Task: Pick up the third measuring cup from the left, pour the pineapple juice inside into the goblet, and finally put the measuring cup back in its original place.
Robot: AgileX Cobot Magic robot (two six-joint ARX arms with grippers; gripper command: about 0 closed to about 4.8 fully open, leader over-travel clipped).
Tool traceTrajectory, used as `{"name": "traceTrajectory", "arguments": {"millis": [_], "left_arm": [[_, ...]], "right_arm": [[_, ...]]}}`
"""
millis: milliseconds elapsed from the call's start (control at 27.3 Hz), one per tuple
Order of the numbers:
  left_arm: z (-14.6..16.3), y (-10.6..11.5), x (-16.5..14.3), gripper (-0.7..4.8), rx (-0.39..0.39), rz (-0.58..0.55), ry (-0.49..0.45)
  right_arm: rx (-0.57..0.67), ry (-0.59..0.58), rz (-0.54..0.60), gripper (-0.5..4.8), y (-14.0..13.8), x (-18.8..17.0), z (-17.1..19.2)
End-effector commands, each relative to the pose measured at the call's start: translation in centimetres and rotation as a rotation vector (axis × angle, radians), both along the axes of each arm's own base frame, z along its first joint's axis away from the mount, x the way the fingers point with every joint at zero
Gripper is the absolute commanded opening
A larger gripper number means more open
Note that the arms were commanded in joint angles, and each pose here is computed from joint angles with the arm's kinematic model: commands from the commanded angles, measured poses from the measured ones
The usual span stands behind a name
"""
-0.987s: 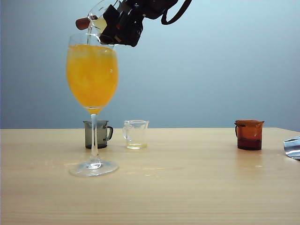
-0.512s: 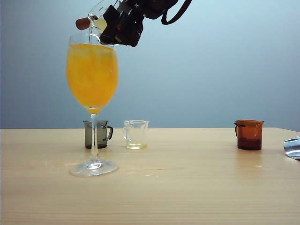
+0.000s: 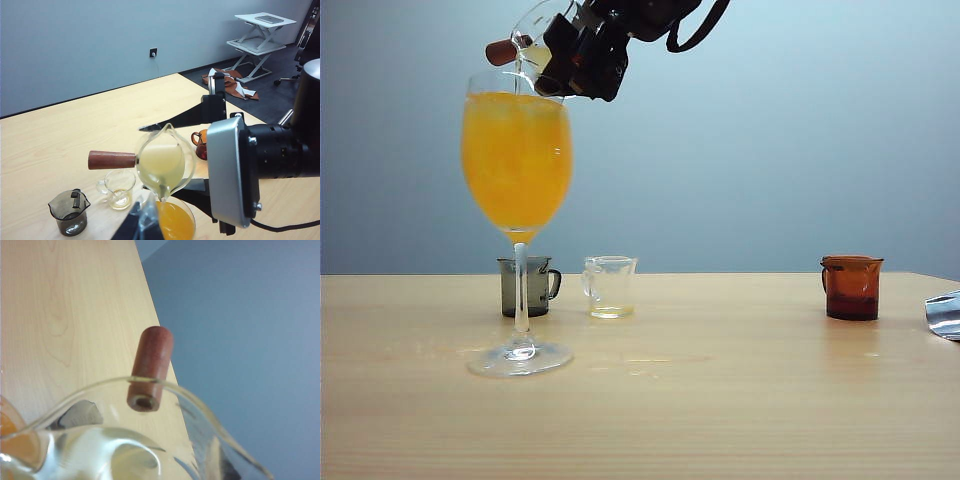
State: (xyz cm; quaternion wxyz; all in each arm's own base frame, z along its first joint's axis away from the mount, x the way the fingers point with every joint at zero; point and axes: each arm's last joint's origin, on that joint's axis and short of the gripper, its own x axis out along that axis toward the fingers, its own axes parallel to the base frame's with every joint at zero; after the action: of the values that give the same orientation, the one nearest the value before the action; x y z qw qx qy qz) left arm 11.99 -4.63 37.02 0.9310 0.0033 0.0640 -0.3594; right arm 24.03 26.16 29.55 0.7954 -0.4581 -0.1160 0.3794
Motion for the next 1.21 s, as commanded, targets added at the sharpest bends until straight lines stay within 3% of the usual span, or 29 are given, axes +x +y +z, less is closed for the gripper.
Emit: {"name": "traceTrajectory", "arguments": {"millis": [37, 1207], "left_arm": [[0.27, 0.02, -0.12, -0.05, -0.007, -0.006, -0.012], [0.27, 0.02, -0.12, -0.05, -0.007, -0.006, -0.011]], "right_arm": [[0.029, -0.035, 0.0, 0.93, -0.03, -0.04, 0.74], [-0.035, -0.101, 0.013, 0.93, -0.02, -0.05, 0.74]]}}
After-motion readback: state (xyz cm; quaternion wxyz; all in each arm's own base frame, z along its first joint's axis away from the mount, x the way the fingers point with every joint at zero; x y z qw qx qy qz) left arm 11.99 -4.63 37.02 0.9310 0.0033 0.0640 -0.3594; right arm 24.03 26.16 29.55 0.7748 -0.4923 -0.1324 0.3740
